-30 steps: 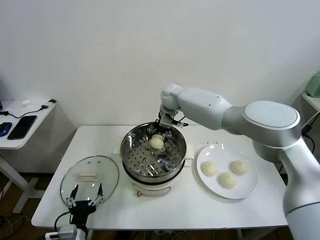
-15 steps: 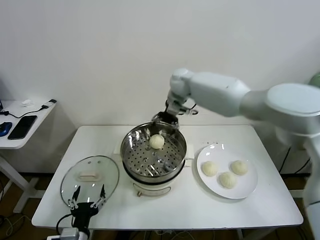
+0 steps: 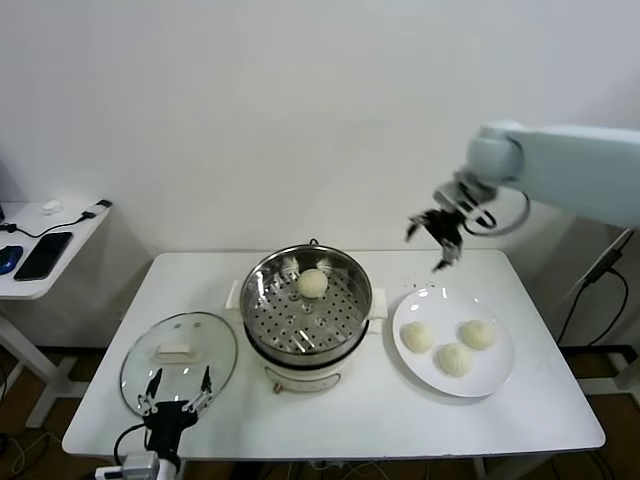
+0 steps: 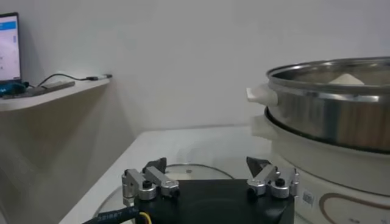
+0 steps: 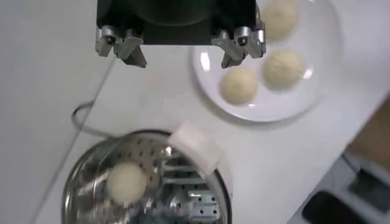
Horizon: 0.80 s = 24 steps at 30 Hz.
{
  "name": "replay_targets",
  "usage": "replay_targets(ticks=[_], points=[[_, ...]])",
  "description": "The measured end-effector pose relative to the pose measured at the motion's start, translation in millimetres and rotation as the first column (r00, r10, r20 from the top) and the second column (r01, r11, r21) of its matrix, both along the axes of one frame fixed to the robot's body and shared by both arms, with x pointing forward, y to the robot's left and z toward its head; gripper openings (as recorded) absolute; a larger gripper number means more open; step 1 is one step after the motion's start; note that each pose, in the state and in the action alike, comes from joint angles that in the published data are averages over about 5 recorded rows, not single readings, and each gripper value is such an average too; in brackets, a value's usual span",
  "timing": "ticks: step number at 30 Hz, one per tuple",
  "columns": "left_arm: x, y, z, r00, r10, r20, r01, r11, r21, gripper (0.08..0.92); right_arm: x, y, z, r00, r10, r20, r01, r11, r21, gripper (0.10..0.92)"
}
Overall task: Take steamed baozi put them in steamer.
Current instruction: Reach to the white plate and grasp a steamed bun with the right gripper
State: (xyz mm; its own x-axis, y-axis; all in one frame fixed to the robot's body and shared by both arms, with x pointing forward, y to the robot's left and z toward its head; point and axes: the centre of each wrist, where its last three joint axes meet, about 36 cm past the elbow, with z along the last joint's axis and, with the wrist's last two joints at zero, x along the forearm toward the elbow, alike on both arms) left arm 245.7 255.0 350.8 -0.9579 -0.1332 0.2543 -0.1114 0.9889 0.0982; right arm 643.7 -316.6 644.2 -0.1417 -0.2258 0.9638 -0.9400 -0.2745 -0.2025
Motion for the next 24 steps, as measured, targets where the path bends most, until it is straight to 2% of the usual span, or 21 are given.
replay_targets(ticks=[10, 24], points=[[-2, 0, -8, 0.9997, 0.006, -0.024, -0.006, 1.000, -0.002, 0.823, -16, -5, -89, 0.976, -0.196, -0.091, 0.195, 0.980, -0.029, 0.823], [-3, -1, -15, 0.9992, 0.006, -0.039, -0.006, 1.000, -0.004, 0.823, -6, 19, -168, 0.950, -0.302, -0.078, 0.298, 0.953, -0.061, 0.823]])
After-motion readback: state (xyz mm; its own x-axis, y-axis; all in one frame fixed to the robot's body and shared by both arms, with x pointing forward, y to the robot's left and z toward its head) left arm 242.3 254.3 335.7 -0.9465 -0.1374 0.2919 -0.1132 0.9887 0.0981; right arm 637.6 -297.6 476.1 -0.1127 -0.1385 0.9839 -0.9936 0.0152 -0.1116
